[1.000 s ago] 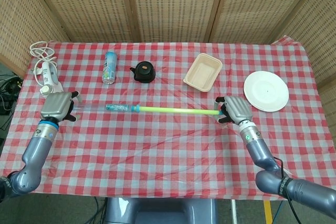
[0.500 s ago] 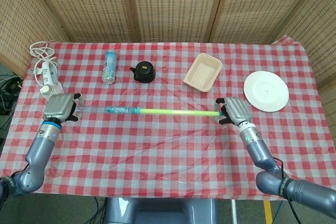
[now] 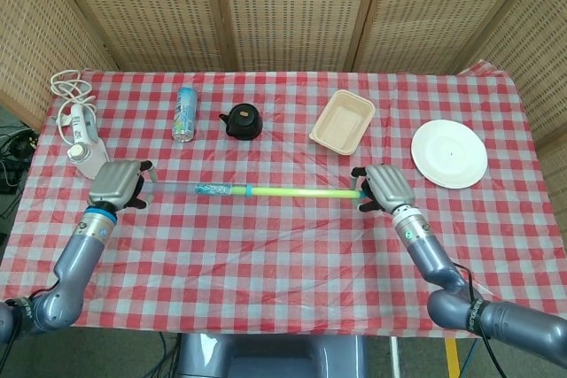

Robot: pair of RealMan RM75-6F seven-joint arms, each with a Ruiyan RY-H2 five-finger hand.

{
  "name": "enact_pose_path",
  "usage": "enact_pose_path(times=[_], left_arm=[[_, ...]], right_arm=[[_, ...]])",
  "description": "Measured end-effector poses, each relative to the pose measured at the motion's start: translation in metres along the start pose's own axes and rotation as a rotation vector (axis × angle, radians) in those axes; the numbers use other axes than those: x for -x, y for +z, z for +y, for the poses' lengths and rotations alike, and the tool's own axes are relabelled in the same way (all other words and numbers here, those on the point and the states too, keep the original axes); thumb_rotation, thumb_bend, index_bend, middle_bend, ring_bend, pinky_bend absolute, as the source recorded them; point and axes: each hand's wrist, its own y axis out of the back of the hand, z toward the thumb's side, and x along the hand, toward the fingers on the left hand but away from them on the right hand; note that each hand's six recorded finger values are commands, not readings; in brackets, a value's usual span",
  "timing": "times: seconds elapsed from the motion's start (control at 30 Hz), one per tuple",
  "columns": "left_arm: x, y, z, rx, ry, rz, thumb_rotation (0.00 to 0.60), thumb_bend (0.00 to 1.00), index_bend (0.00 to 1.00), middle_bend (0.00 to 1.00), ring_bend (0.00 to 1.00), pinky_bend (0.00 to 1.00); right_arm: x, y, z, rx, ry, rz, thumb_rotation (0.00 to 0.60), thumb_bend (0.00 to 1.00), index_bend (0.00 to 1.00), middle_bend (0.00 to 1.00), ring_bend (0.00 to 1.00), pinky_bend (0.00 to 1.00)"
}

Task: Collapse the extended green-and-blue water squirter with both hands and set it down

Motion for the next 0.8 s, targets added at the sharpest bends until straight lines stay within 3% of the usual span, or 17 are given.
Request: enact_pose_path(times=[0.8], left_arm=[[-0.016,0.057,-0.015,0.055,-0.024,-0.074,0.6,0.38,0.53,0.8,0.72,0.59]], right_arm=[[0.005,0.018,-0.011,0.033,0.069,0.087,0.6,0.49,0.82,1.0,0.96,0.41]])
